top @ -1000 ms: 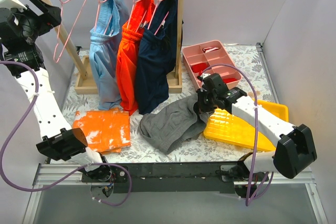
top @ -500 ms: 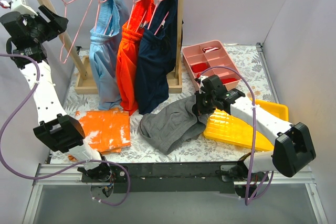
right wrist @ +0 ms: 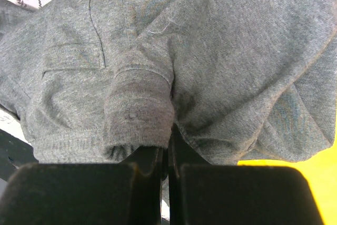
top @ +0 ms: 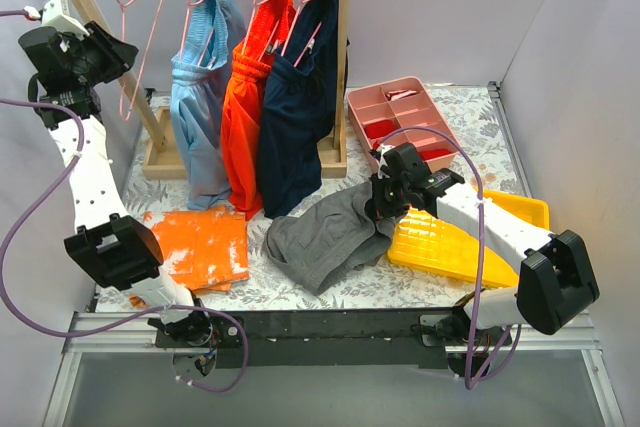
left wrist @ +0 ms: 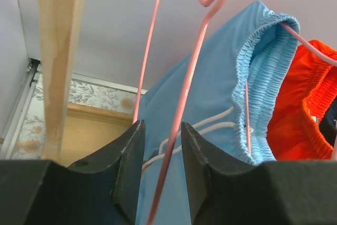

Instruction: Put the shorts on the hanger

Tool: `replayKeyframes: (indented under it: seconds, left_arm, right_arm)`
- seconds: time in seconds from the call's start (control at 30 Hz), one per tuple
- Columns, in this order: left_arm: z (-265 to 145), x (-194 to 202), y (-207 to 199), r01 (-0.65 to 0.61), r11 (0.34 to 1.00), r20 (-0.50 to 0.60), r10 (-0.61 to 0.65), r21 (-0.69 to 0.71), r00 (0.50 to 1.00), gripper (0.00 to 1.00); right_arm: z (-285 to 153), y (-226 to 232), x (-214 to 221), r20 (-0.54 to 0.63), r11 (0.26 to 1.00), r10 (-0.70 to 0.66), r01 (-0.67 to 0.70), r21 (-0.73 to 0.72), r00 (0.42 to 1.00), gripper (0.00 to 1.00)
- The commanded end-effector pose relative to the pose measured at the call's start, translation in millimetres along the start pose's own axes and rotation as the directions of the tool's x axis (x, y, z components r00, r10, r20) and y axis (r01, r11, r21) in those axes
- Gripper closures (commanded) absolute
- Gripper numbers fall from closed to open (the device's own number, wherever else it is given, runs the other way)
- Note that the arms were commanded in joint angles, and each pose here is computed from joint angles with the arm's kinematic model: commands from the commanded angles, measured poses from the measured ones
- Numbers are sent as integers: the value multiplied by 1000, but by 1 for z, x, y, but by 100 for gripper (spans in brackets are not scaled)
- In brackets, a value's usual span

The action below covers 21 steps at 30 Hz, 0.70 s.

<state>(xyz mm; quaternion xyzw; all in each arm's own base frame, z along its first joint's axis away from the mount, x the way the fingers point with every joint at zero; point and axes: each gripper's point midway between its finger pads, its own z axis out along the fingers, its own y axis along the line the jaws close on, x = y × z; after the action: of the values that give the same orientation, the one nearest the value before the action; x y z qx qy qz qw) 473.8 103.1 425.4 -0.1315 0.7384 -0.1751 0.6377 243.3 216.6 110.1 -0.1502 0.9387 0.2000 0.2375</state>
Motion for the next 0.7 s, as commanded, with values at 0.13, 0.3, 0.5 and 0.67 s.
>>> replayKeyframes:
  seconds: [0.13,0.3,0.5,0.67]
  left_arm:
    - [-4,-8,-24,-88,996,29,89,-28,996,70]
    - [4,-5,-29,-150,981,15,153,-125,988,71]
    - [2,-6,-29,-187,958,22,196,-218,980,82]
    - [-3,-9,-23,-188,942,25,202,-277,979,90]
  right_arm:
    - [-2,5,-5,17,1000,-15,15,-27,1000,99]
    - [-6,5,-6,25,1000,-15,16,-23,1000,99]
    - [-7,5,-5,27,999,-16,17,-27,1000,99]
    - [-8,6,-4,25,999,-14,15,-32,1000,99]
